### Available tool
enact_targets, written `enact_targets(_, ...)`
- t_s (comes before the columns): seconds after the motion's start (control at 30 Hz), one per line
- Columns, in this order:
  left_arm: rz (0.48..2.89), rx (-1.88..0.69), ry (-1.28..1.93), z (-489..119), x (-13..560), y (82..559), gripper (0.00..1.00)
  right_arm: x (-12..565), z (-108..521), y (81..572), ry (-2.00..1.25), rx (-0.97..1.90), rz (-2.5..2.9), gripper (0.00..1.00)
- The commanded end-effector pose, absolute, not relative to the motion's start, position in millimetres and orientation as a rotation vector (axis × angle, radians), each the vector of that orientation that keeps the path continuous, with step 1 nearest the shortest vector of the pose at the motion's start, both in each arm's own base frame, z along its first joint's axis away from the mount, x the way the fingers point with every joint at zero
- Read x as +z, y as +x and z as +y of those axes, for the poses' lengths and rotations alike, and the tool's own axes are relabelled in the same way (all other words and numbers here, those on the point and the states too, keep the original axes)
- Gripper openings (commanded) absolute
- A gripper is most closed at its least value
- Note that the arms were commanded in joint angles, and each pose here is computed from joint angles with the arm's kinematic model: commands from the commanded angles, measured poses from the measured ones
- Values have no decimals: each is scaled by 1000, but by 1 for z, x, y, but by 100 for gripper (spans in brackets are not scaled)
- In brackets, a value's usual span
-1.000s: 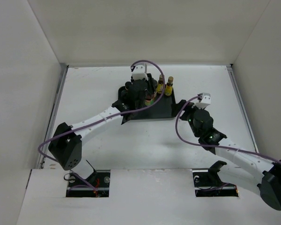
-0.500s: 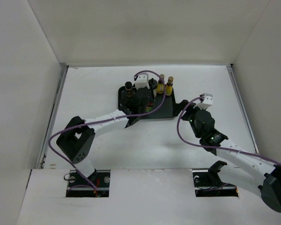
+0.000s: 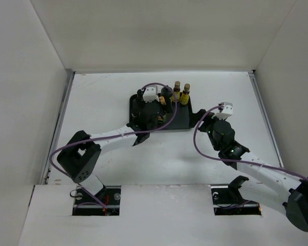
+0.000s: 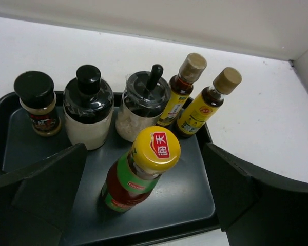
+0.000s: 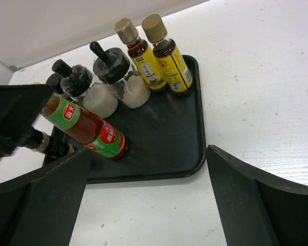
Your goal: Organize the condiment bottles
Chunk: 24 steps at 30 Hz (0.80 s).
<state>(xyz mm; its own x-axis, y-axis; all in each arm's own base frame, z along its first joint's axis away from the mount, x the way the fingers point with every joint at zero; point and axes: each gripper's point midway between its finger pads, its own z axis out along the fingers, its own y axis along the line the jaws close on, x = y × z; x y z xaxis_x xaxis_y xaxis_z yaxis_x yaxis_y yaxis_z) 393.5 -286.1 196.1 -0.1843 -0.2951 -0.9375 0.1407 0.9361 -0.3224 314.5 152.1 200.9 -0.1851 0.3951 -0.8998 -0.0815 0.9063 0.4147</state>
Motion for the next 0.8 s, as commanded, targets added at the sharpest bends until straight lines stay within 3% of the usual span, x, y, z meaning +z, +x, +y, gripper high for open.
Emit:
enact_targets(0.0,1531,-509,-199,-273,278,380,100,213,150,318,278,449,1662,100)
enact_targets(0.17,1404,-515,-275,-215,334,345,100,211,148,319,282,442,1665,100)
enact_targets(0.27,1348,-481,-362,-157,335,324,100,209,149,321,286,437,1673,100)
enact_targets(0.5,1388,-206,-689,-33,219,283,100,202,123,326,389,328,1675,100)
enact_targets(0.67,1565,-72,-771,-3,160,284,100,195,103,328,478,268,1668,100)
enact_targets(0.77,1719,-129,-793,-11,123,299,100,188,100,331,500,266,1681,100)
